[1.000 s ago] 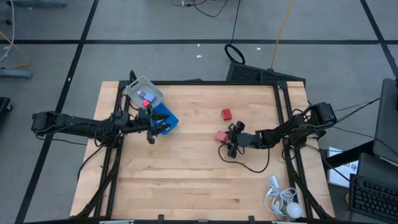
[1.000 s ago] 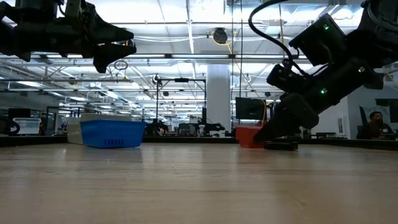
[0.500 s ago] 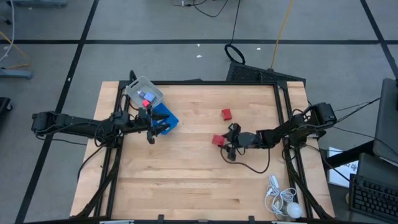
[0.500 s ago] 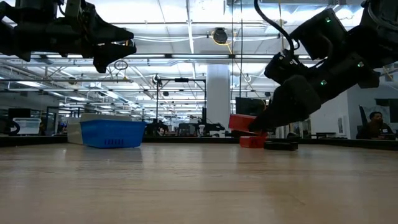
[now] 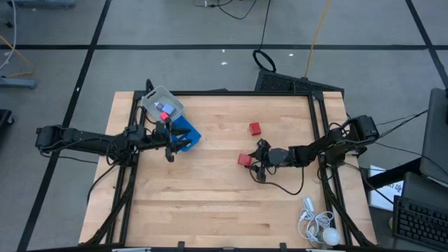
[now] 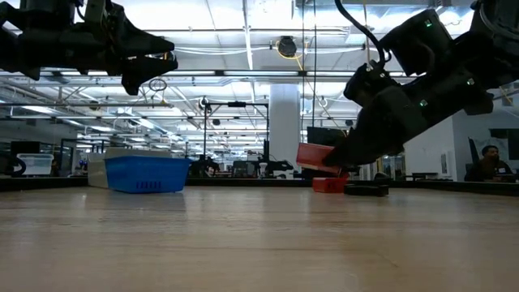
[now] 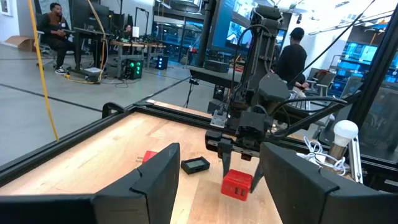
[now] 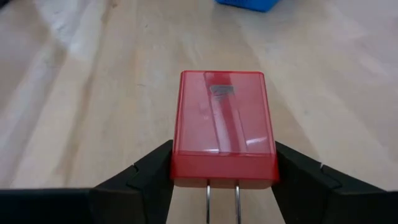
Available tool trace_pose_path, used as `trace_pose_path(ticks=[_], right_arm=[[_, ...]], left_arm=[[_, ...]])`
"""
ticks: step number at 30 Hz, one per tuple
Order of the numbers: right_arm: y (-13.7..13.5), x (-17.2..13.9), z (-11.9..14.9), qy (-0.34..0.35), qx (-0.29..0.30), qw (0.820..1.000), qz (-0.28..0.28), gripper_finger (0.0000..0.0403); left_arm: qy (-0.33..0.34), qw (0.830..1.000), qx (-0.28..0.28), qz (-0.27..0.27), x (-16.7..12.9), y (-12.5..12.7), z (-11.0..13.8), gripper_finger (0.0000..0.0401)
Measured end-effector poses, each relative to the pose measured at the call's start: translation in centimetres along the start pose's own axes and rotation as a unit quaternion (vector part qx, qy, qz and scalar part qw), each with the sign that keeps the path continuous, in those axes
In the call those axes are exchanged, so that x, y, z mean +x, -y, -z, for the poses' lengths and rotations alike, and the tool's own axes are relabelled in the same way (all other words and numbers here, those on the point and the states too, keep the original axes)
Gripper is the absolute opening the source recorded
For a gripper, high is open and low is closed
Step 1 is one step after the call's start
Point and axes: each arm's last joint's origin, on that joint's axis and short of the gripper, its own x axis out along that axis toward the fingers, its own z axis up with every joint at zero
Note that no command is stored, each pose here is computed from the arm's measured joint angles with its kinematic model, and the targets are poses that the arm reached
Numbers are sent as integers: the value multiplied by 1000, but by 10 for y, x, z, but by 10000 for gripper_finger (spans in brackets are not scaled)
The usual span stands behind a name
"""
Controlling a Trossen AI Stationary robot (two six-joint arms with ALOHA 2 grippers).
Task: Pick & Place Office items
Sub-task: Put the bottom red charger adapter into the gray bin
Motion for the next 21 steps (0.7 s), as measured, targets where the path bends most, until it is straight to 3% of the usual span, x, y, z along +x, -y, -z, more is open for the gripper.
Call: trace_pose_path(ticks=[6, 21], right_arm=[[-3, 0, -3, 9, 4, 999, -45, 219], [-7, -1, -11, 43, 9, 996, -82, 217]], left_arm=[[0, 1000, 0, 0, 0, 0, 0, 225], [0, 1000, 0, 0, 0, 0, 0, 225]])
